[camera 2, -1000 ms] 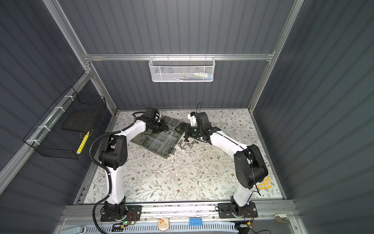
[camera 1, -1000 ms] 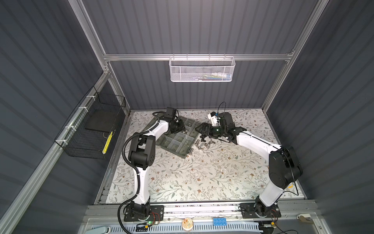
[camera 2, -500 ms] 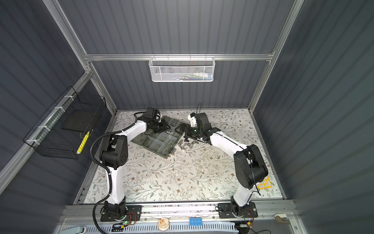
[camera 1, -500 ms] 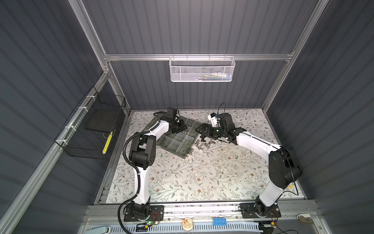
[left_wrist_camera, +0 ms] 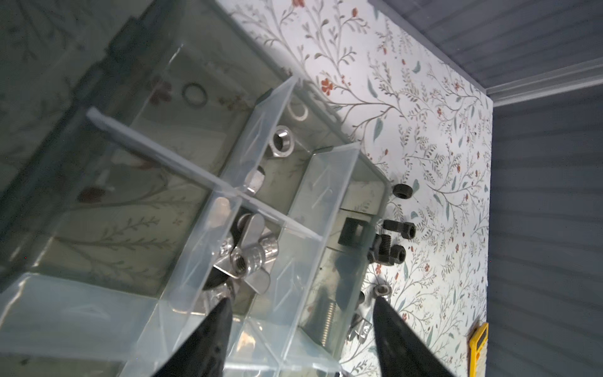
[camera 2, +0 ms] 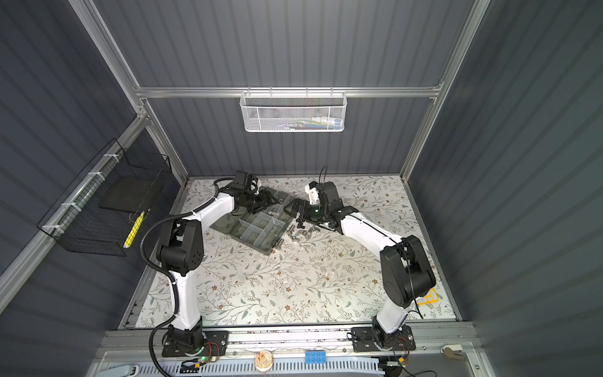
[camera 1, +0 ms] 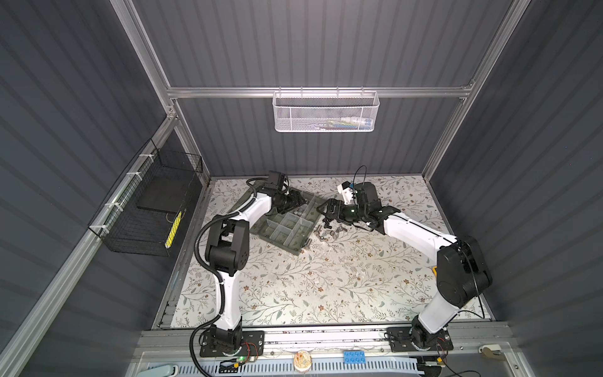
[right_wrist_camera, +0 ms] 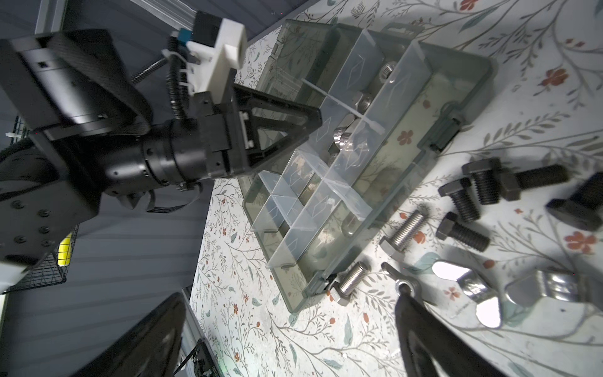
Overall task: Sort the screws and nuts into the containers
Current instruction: 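Lift the wing nut with the left gripper and carry it over a box compartment, then open the left gripper over the compartment while the right gripper lowers to the pile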
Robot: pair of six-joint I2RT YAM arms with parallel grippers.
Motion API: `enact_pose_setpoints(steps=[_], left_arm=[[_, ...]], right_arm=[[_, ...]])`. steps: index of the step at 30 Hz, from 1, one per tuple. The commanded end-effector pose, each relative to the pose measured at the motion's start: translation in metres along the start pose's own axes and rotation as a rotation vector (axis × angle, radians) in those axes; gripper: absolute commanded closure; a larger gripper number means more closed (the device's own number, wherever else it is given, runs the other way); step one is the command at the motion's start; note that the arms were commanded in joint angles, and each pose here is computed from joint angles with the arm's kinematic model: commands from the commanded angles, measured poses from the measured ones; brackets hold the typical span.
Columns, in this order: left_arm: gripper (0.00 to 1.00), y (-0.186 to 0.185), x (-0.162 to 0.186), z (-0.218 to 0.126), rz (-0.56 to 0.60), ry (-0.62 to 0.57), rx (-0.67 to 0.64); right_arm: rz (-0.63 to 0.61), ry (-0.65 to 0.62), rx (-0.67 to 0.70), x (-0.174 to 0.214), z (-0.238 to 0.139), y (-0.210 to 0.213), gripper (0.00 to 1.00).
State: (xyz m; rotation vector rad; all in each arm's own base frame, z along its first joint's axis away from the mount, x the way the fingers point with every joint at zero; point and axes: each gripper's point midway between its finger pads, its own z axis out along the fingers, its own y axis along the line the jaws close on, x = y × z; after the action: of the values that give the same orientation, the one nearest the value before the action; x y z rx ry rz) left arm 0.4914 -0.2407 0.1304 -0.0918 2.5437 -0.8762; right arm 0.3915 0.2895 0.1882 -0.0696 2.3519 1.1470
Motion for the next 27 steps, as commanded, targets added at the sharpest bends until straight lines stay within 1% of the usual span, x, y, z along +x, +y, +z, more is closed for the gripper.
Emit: enact_pose_setpoints(steps=[1,2,3,4,9,13,17,20,25,27], left_arm=[[0.18,-0.036,-0.003,-0.031,0.055,-0.031,0.054],[0.14,-0.041,-0.002,-0.034,0.065,-0.033,0.058],[0.06,-0.045,0.001,-0.037,0.074,-0.035,0.060],[0.00,-0.050,0.003,-0.041,0.082,-0.037,0.063],[0.00,-0.063,0.020,-0.056,0.080,-0.043,0.097],[0.00,-0.070,0.035,-0.065,0.049,-0.044,0.157],[0.00,-0.068,0.058,-0.073,0.016,-0.039,0.186],[0.00,-0.066,0.073,-0.080,-0.012,-0.045,0.208],[0.00,-0.057,0.101,-0.083,-0.072,-0.027,0.247],[0.00,-0.052,0.108,-0.086,-0.080,-0.030,0.238]], right_arm=[[-0.023,-0.027,0.063,-0.007,-0.016,-0.009,0.01],[-0.026,-0.030,0.077,-0.008,-0.019,-0.012,0.01],[-0.032,-0.034,0.092,-0.009,-0.022,-0.015,0.01],[-0.039,-0.039,0.105,-0.010,-0.026,-0.017,0.01],[-0.077,-0.045,0.174,-0.008,-0.038,-0.030,0.01],[-0.092,-0.038,0.202,-0.001,-0.041,-0.040,0.02],[-0.102,-0.017,0.215,0.010,-0.040,-0.048,0.10],[-0.117,-0.011,0.276,0.019,-0.037,-0.063,0.17],[-0.220,0.059,0.363,0.043,-0.022,-0.074,0.24],[-0.246,0.090,0.378,0.053,-0.014,-0.078,0.26]])
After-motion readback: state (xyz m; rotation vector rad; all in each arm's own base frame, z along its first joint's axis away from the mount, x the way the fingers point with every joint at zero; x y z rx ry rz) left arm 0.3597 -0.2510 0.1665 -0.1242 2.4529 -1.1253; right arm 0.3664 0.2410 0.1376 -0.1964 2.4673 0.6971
